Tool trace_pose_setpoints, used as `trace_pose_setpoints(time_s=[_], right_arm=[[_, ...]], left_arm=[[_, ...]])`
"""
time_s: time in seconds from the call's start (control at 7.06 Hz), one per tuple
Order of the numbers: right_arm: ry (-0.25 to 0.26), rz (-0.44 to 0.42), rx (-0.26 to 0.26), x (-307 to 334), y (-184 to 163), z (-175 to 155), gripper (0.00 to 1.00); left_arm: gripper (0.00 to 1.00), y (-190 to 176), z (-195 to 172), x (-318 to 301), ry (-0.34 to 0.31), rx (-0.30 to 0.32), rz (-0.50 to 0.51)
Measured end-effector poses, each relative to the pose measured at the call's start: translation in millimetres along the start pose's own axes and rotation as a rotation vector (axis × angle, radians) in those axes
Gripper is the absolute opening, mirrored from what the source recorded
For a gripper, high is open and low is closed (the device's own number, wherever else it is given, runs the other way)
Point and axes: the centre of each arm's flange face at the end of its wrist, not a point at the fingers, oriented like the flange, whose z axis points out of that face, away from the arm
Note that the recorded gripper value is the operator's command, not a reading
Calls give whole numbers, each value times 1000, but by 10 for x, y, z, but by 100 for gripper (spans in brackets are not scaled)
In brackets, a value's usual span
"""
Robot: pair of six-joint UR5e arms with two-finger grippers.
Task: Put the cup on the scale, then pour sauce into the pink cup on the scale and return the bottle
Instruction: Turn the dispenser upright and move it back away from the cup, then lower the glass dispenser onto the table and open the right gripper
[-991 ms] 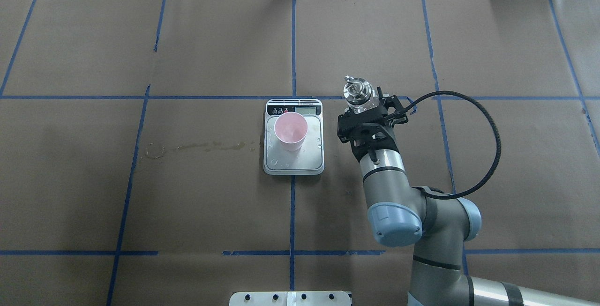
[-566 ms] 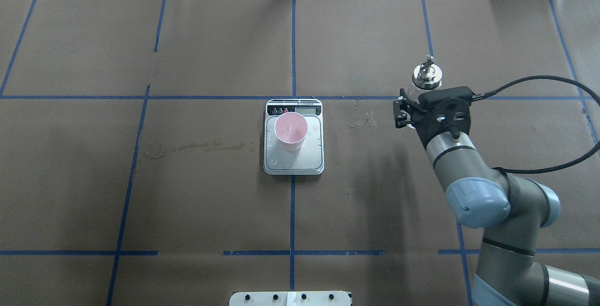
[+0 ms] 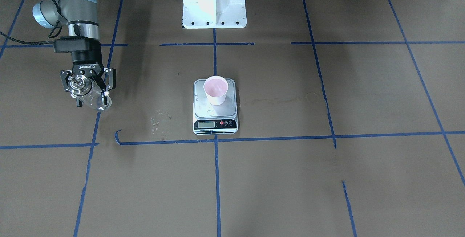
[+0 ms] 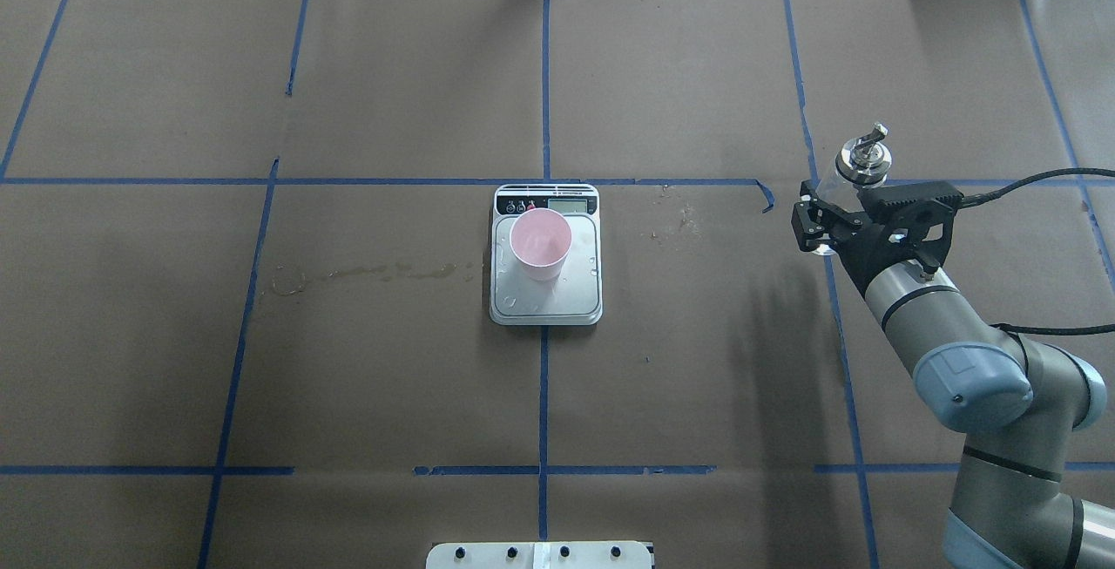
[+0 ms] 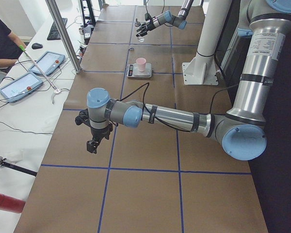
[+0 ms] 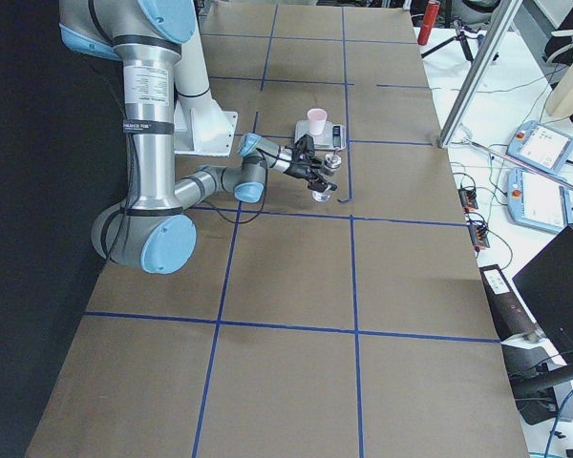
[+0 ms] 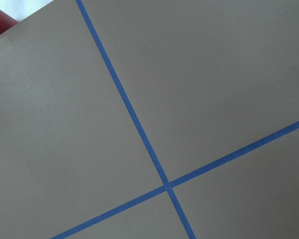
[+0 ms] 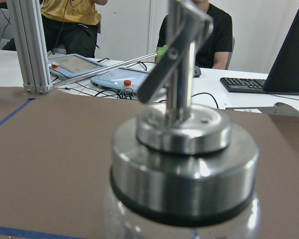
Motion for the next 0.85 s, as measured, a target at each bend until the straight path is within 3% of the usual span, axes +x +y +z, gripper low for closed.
trace_pose_setpoints(time_s=[0.28, 0.85], right_arm=[[-17, 20, 36, 147, 270, 192, 0], [-1, 17, 67, 211, 343, 263, 0]], left_arm=[[100, -5, 5, 1, 0, 0, 1], [100, -8, 15, -6, 1, -2, -1]])
